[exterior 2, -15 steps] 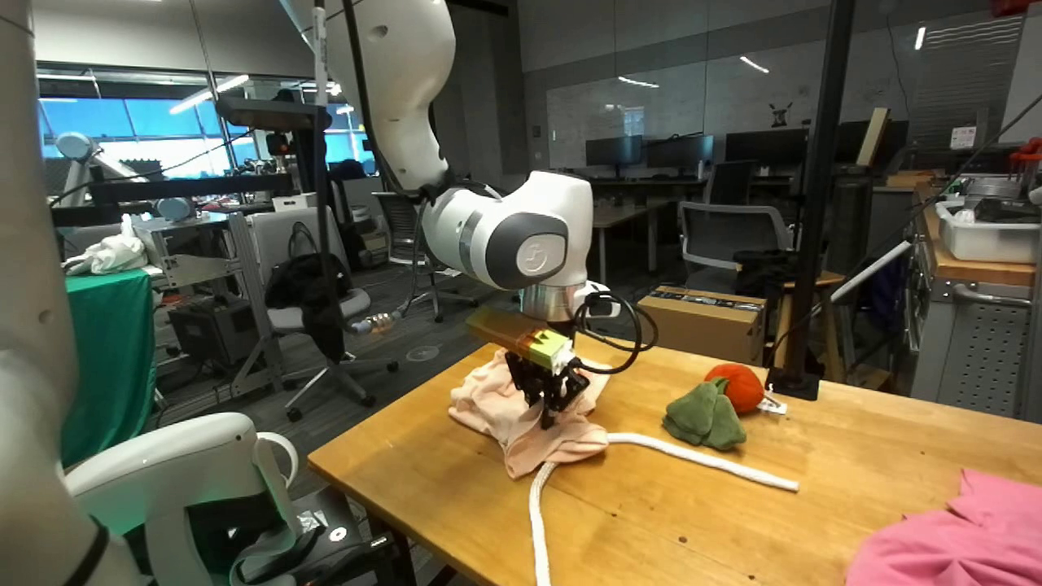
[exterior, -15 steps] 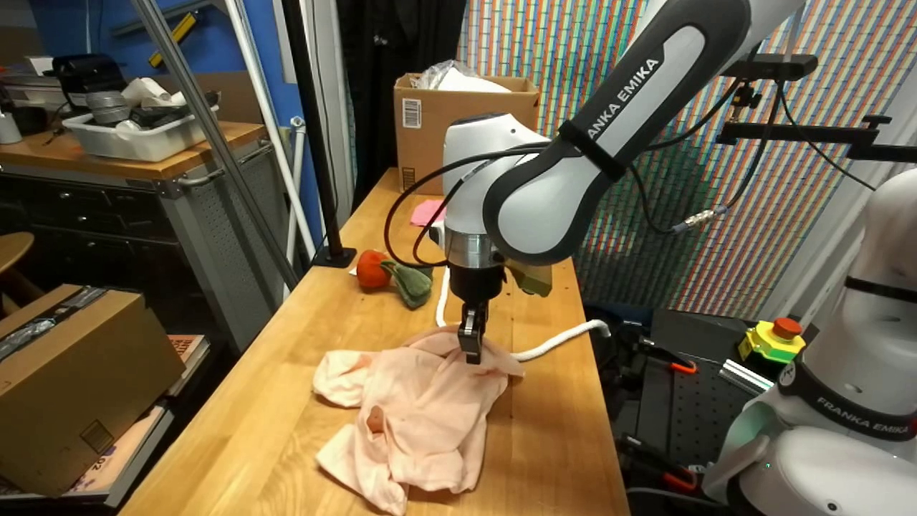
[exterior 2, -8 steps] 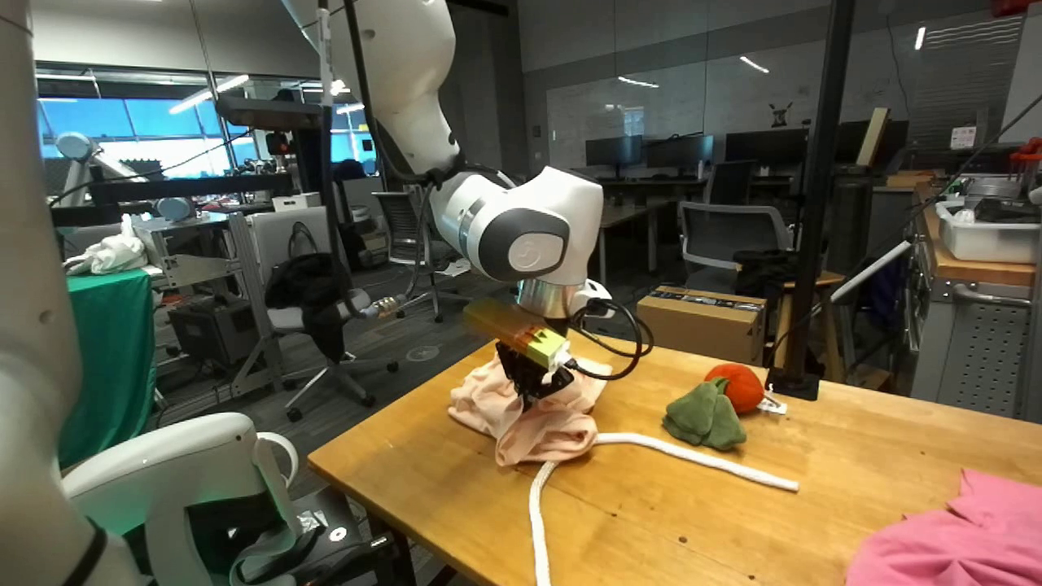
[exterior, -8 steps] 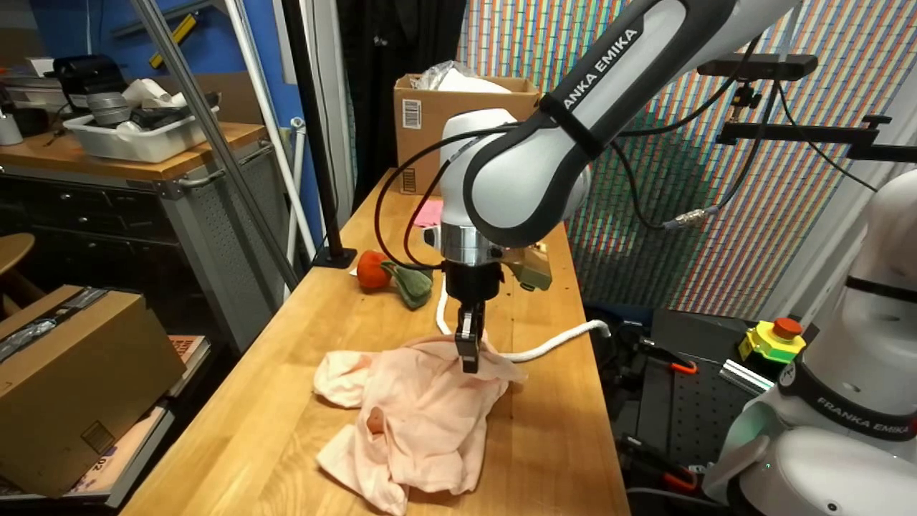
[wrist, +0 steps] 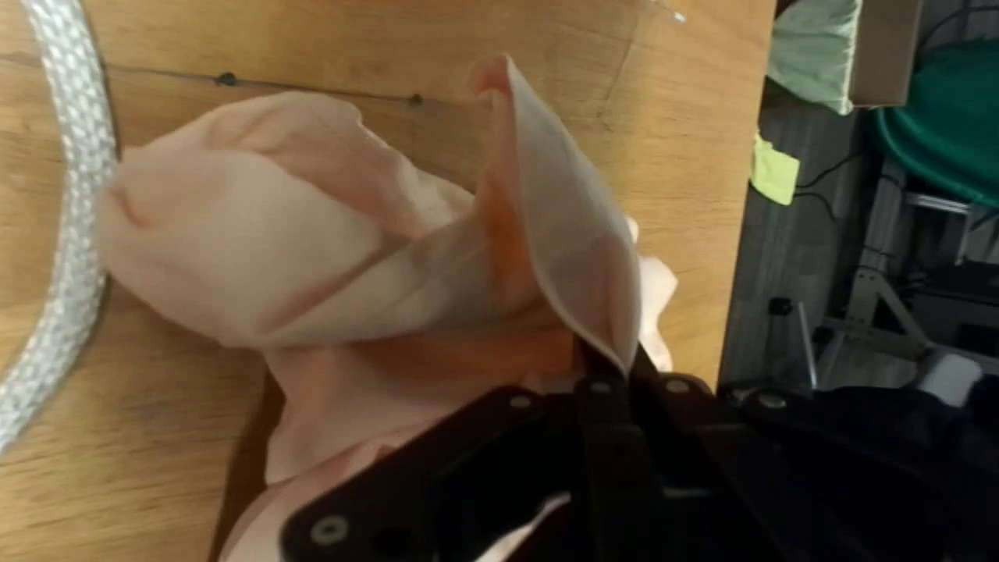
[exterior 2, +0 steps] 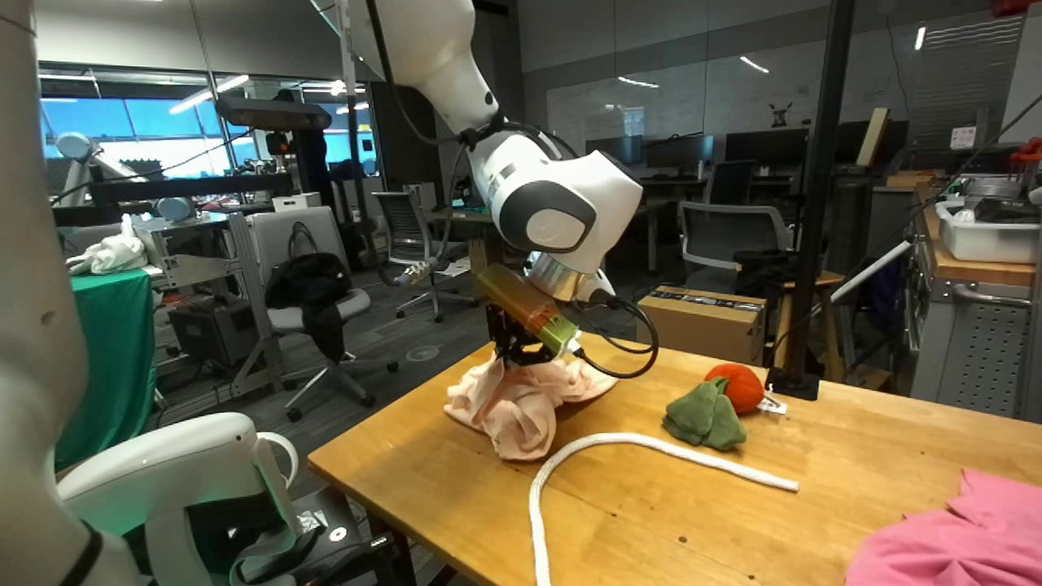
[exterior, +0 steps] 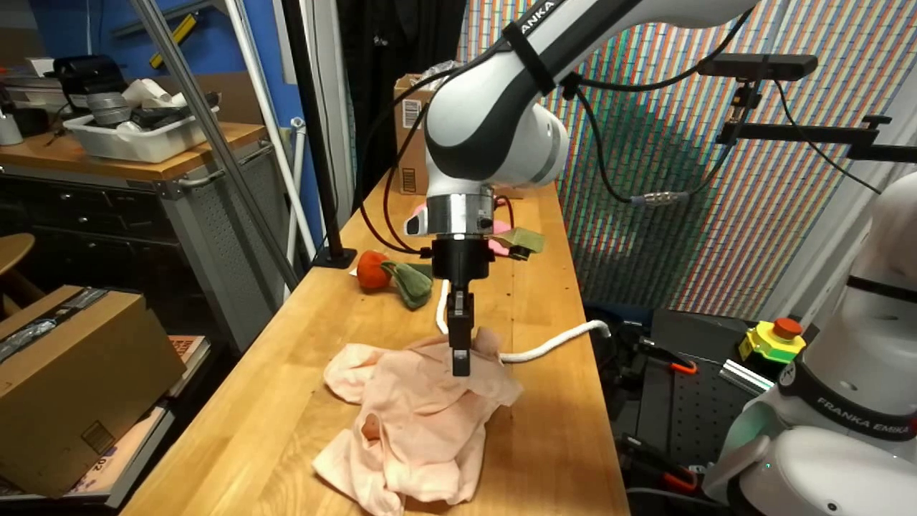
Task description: Move the pink t-shirt to the right, move the radish backwards, move the peach t-shirt to the left
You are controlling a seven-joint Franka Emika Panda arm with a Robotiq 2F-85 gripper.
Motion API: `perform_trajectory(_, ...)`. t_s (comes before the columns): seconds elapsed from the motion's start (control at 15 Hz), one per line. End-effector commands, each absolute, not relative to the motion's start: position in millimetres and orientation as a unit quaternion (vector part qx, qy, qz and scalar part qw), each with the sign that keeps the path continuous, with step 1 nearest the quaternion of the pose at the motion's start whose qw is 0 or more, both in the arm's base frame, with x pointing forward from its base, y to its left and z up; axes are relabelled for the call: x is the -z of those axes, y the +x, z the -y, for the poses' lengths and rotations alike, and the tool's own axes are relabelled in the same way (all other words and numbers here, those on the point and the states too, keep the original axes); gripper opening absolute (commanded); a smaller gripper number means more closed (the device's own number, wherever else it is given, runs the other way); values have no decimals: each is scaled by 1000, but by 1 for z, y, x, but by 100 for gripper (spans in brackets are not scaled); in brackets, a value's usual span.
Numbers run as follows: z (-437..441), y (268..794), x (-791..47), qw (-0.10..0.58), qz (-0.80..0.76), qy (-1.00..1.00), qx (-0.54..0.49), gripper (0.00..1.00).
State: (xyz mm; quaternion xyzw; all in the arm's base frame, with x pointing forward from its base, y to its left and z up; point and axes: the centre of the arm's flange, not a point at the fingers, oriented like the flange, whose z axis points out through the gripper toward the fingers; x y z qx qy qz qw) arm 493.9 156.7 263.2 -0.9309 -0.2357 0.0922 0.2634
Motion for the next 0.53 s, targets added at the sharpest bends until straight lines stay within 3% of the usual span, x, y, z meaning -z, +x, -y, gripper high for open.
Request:
perform_trajectory(0.0,-172,518,-268,312,249,-911,-101,4)
perform_trajectory(0.47,-199,568,-272,357,192,-912,-69,4)
